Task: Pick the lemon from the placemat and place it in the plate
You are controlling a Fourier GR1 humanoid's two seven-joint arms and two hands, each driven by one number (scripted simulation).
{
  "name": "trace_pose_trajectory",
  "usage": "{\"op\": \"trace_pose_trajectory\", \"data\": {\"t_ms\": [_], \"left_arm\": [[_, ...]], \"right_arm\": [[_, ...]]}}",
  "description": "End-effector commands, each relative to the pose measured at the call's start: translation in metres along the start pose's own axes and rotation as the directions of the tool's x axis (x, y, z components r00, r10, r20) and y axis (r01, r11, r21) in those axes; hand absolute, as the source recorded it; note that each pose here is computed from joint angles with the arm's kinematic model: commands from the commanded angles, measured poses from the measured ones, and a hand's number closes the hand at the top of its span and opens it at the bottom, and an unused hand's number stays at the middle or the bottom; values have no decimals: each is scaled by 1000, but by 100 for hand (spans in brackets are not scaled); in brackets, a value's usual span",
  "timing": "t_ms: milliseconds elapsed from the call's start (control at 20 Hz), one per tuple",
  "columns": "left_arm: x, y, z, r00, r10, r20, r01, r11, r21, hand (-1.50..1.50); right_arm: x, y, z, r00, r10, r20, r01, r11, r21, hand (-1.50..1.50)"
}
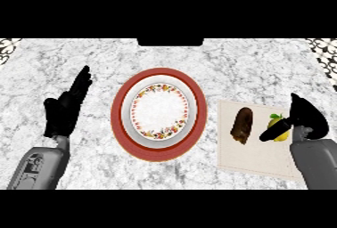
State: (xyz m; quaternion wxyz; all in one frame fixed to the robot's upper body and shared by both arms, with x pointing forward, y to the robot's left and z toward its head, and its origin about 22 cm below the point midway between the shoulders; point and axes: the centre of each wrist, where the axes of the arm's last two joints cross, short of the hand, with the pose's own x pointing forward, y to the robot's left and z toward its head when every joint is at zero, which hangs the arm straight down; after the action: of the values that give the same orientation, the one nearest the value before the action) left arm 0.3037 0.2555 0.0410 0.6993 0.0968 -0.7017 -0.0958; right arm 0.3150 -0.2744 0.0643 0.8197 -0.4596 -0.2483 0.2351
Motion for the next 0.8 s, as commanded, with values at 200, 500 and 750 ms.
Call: {"op": "trace_pose_trajectory", "data": {"t_ms": [200,500,750], "left_arm": [[-3,-3,2,1000,-11,-4,11,1000,9,0],[8,-7,-3,1000,-5,-12,4,1000,-6,0],[17,4,-4,1000,-3,-4,3,1000,-6,0]], "right_arm": [[-17,20,-6,995,12,-103,-6,999,54,-150],[-17,9,-16,996,64,-63,-67,997,-45,150],[-19,22,-20,997,57,-49,-61,995,-75,150]]}}
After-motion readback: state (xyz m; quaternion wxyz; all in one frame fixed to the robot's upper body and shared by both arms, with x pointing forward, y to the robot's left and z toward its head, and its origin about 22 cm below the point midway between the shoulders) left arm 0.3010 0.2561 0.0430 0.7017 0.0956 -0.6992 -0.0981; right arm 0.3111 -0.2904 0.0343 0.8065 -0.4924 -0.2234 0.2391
